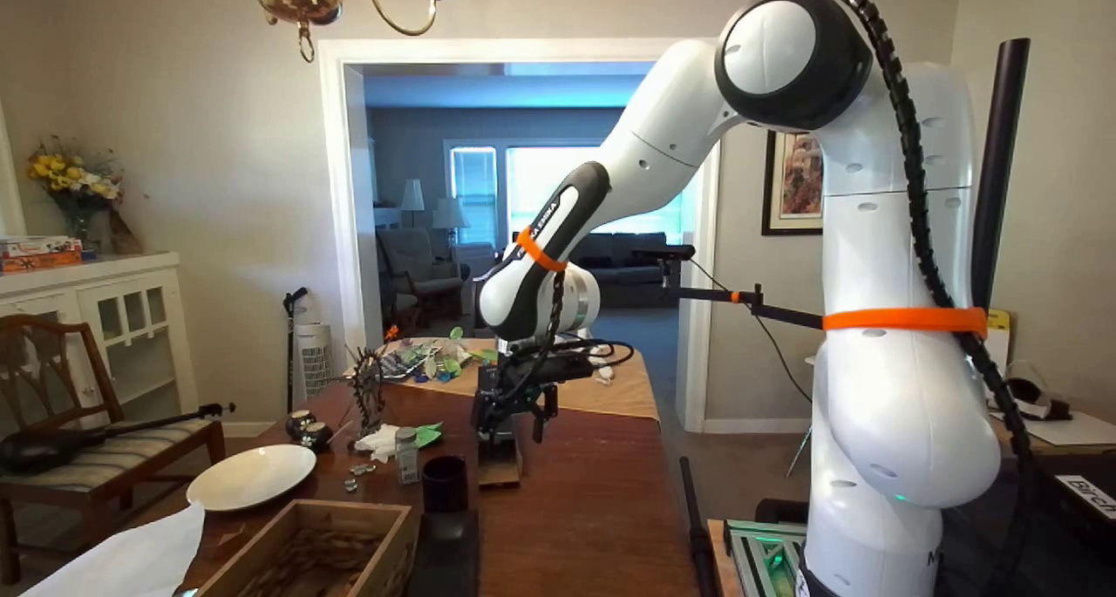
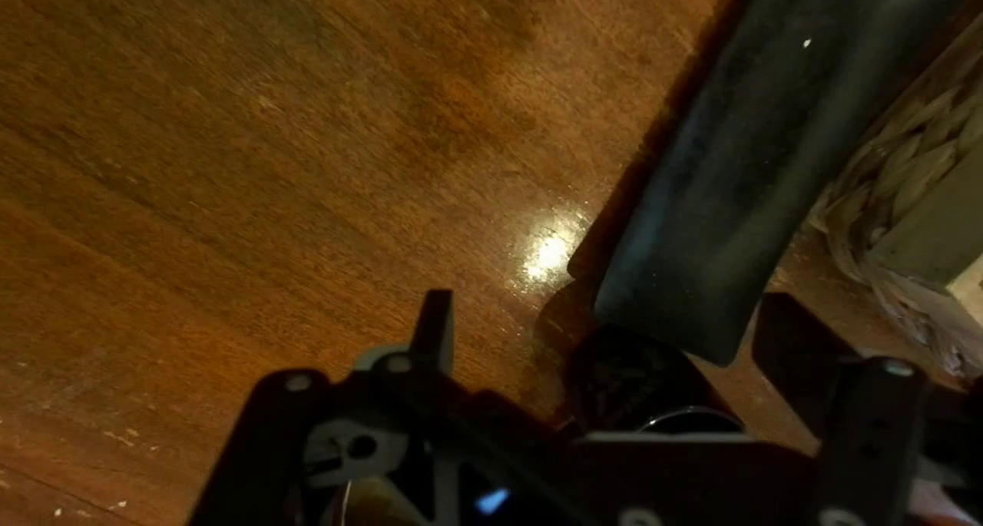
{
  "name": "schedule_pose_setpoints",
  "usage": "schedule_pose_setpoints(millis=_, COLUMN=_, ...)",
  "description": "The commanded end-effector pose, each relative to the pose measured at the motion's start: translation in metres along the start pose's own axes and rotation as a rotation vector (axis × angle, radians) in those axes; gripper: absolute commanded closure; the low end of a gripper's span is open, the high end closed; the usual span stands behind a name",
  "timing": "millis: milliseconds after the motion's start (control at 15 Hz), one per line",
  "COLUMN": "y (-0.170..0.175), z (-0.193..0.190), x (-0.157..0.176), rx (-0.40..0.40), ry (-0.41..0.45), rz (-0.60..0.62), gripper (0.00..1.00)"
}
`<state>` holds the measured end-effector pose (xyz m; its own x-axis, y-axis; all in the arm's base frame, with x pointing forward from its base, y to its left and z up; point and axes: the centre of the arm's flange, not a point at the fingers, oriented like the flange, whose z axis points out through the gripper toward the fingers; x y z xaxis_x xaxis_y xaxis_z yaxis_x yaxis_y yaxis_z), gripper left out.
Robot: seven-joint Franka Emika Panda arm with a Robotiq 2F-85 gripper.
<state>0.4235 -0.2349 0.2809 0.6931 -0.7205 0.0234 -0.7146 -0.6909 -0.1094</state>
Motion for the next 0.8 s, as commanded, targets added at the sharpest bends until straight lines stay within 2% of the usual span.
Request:
schedule_pose_setpoints(millis=0, y=-0.0083, z=-0.0050, x=-0.0035, rx=-0.002, ry=-0.014, rz=-0.050, gripper=0.00)
schedule_pose_setpoints(millis=333, y=-0.0147, z=-0.0065, x=-0.0052, rx=-0.010, ry=-0.023, rz=-0.101, gripper=0.00)
schedule_pose_setpoints(millis=733, y=-0.0076, z=-0.0129, x=-0.0079, rx=-0.008, ry=-0.084, rz=-0.302, gripper=0.00)
